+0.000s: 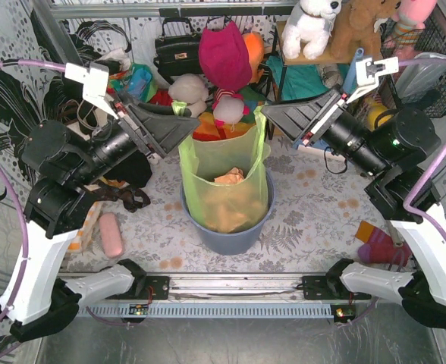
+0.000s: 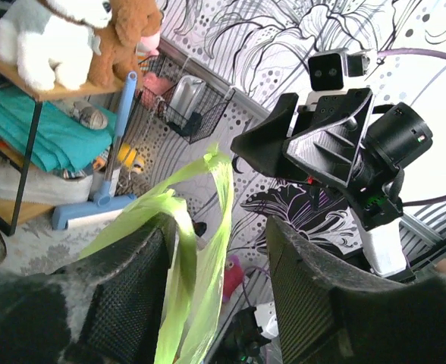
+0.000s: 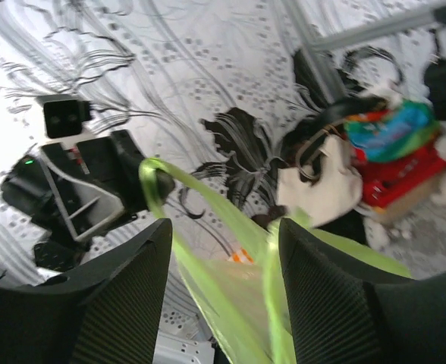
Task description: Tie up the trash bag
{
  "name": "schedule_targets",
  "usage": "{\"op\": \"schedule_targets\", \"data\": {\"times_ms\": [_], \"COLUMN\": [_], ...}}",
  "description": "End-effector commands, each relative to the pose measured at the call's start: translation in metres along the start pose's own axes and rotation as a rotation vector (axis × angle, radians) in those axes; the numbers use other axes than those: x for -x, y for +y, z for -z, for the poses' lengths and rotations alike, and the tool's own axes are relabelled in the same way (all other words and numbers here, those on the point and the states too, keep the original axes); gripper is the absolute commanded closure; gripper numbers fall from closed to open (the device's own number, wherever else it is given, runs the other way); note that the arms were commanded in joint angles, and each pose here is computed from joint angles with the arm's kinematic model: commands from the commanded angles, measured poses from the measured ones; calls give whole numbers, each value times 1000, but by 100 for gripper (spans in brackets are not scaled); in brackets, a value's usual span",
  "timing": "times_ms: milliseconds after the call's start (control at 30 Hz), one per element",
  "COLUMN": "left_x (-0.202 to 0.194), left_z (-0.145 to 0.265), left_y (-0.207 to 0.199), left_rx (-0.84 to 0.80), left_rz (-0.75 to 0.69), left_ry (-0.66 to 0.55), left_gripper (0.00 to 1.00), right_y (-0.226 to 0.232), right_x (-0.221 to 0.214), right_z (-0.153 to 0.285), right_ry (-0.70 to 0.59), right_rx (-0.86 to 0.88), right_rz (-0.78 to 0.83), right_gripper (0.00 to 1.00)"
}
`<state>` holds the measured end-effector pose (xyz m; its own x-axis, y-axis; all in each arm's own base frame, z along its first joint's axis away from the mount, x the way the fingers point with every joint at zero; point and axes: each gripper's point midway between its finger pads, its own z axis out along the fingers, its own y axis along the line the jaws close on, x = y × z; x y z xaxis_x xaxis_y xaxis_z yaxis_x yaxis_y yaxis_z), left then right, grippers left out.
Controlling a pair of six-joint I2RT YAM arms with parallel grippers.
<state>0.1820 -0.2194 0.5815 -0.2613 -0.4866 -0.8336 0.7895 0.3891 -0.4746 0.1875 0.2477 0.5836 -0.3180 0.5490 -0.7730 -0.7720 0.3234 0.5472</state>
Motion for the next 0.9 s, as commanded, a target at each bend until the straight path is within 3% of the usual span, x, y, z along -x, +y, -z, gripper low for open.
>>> {"op": "schedule_targets", "data": {"times_ms": [0,200,467,867], "left_x": [-10,-11,-2,12], "left_z": [-1,-2,-16,-21], "left_y": [18,35,26,43], "left_rx": [80,179,138,240], "left_rz": [45,52,57,48], "left_ry": [20,38,46,17], "left_gripper": [39,38,37,34], "right_y": [-44,-56,-40,-39], "right_x": [-6,-24,-48,-29], "right_z": [24,27,-3,-32], "right_ry": [-16,48,122,74], "right_rx": [-250,-302,-143,-127], "right_rz": [-17,-44,-166,-129], "right_gripper": [41,40,44,57]}}
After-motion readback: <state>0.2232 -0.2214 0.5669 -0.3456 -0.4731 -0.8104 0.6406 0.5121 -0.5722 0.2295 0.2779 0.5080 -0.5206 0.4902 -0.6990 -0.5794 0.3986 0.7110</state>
